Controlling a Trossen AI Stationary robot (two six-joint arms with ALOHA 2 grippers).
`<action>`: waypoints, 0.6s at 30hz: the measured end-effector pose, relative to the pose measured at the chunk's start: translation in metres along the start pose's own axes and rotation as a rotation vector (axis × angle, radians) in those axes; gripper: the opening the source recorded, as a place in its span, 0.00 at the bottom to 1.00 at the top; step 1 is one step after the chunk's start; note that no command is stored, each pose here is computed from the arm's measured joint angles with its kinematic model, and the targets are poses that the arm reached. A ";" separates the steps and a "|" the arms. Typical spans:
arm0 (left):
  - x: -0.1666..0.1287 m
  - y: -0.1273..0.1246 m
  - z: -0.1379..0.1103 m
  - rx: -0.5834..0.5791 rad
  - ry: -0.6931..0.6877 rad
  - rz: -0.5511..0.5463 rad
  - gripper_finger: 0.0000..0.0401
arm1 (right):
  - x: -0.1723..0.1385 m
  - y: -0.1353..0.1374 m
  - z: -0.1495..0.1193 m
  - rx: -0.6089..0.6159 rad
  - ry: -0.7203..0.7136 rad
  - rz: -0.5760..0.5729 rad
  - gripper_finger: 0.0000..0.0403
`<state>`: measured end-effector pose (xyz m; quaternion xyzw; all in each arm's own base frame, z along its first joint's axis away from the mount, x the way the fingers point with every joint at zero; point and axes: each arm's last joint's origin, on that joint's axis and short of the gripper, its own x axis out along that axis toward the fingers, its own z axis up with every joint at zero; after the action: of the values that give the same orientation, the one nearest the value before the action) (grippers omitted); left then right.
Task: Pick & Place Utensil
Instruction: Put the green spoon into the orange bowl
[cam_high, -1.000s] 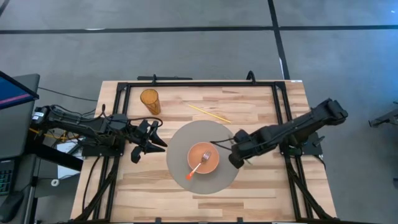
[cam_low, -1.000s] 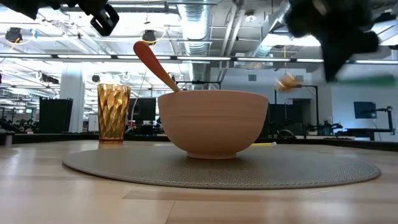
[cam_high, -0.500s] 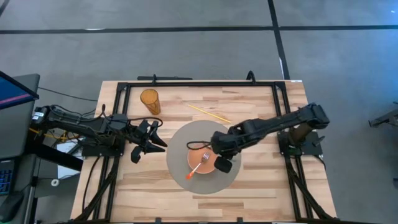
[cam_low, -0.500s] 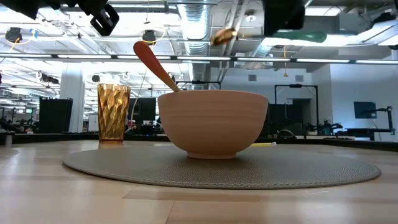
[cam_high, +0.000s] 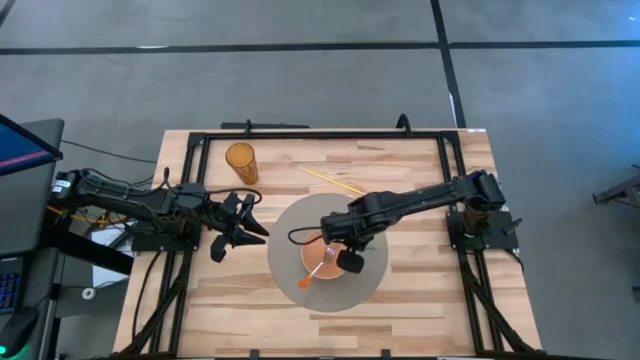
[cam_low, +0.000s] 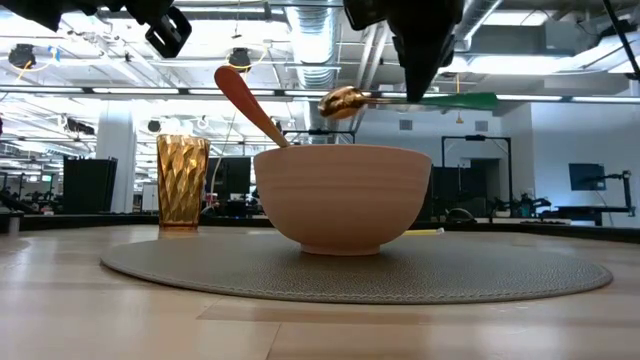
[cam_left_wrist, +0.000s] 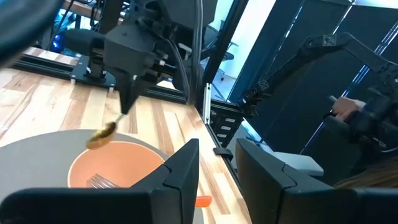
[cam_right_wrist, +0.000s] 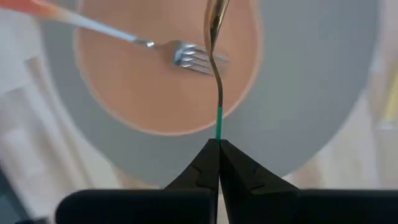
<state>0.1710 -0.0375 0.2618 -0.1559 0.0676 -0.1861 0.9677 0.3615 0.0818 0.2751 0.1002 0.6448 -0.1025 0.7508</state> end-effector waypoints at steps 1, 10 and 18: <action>0.000 0.000 0.000 0.000 0.000 0.000 0.26 | 0.000 0.000 -0.001 -0.014 -0.001 -0.019 0.00; 0.000 0.000 0.000 0.000 0.000 0.000 0.26 | -0.001 0.010 -0.005 -0.272 -0.059 -0.105 0.00; 0.000 0.000 0.000 0.000 0.000 0.000 0.26 | 0.007 0.016 0.001 -0.268 -0.077 -0.053 0.00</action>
<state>0.1710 -0.0376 0.2618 -0.1557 0.0676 -0.1863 0.9677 0.3682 0.0966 0.2684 -0.0219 0.6257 -0.0390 0.7788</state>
